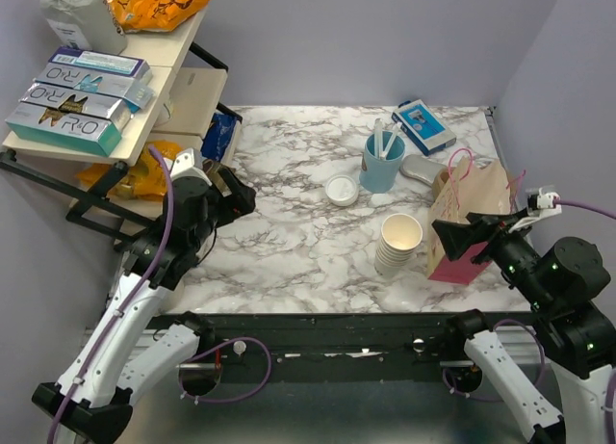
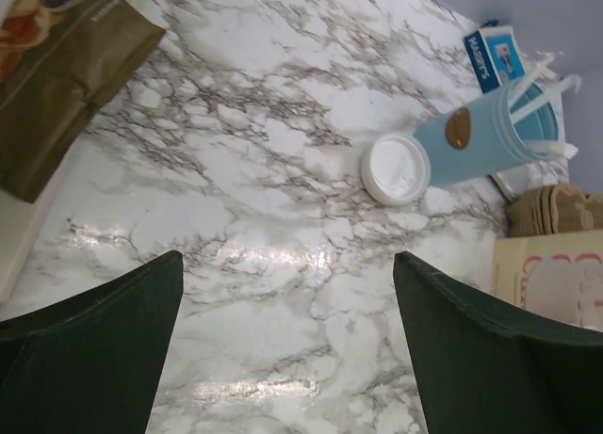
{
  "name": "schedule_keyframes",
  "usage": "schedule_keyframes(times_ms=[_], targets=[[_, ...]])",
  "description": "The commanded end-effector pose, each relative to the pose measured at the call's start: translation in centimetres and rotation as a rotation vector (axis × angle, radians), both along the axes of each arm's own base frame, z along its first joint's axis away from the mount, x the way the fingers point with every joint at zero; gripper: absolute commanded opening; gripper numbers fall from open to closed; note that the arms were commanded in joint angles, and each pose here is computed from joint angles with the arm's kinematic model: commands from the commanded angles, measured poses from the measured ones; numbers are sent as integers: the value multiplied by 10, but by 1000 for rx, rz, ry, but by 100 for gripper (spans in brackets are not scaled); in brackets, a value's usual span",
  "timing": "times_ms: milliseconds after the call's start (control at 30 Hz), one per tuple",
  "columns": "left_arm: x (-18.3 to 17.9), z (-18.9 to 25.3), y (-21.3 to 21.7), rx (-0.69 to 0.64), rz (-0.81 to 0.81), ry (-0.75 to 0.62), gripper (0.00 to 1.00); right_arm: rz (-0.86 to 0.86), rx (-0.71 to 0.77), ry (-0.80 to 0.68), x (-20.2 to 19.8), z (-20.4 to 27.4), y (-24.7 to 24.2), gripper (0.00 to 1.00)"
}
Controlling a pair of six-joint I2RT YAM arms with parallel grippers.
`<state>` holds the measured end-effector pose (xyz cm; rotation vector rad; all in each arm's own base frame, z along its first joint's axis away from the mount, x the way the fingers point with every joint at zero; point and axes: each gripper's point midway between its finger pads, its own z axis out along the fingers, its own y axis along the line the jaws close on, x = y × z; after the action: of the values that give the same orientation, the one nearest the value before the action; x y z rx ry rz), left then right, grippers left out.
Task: Pack the takeout coffee
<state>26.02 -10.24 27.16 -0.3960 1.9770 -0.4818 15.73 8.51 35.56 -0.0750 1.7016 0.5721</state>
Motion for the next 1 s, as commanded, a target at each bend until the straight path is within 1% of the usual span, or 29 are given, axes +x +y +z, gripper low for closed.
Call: schedule_keyframes(times_ms=[0, 33, 67, 100, 200, 333, 400, 467, 500, 567, 600, 733, 800, 833, 867, 967], targets=[[-16, 19, -41, -53, -195, -47, 99, 88, -21, 65, -1, -2, 15, 100], [-19, 18, -49, -54, -222, -43, 99, 81, -27, 65, -1, 6, 13, 100], [-21, 17, -55, -54, -244, -43, 99, 35, -56, 132, 6, -6, 7, 100], [-27, 18, -67, -55, -287, -49, 99, -1, -71, 150, 10, -8, 1, 100], [-32, 10, -86, -54, -348, -36, 99, -111, -99, 208, 20, -20, -15, 100], [-43, -6, -113, -24, -447, -1, 99, -112, -100, 219, 22, -28, -14, 100], [-45, -7, -122, -27, -481, -15, 99, -110, -99, 215, 25, -31, -13, 100], [-51, -11, -132, -34, -528, -9, 99, -67, -108, 195, 27, -29, -6, 100], [-53, -8, -136, -46, -547, -21, 99, -3, -110, 189, 24, -29, 3, 100], [-58, -10, -143, -55, -580, -20, 99, 63, -99, 152, 24, -20, 15, 100], [-59, -11, -144, -55, -585, -20, 99, 125, -89, 127, 20, -11, 24, 100], [-62, -18, -145, -50, -584, 0, 99, 265, -64, 51, 14, 14, 46, 100], [-64, -21, -146, -48, -586, 6, 99, 327, -58, 76, 16, 11, 57, 100], [-65, -23, -146, -52, -585, 13, 99, 318, -55, 98, 21, 8, 57, 100], [-65, -25, -146, -51, -584, 16, 99, 301, -64, 168, 30, -6, 57, 100], [-66, -32, -144, -47, -575, 30, 99, 206, -119, 292, 48, -37, 46, 100]])
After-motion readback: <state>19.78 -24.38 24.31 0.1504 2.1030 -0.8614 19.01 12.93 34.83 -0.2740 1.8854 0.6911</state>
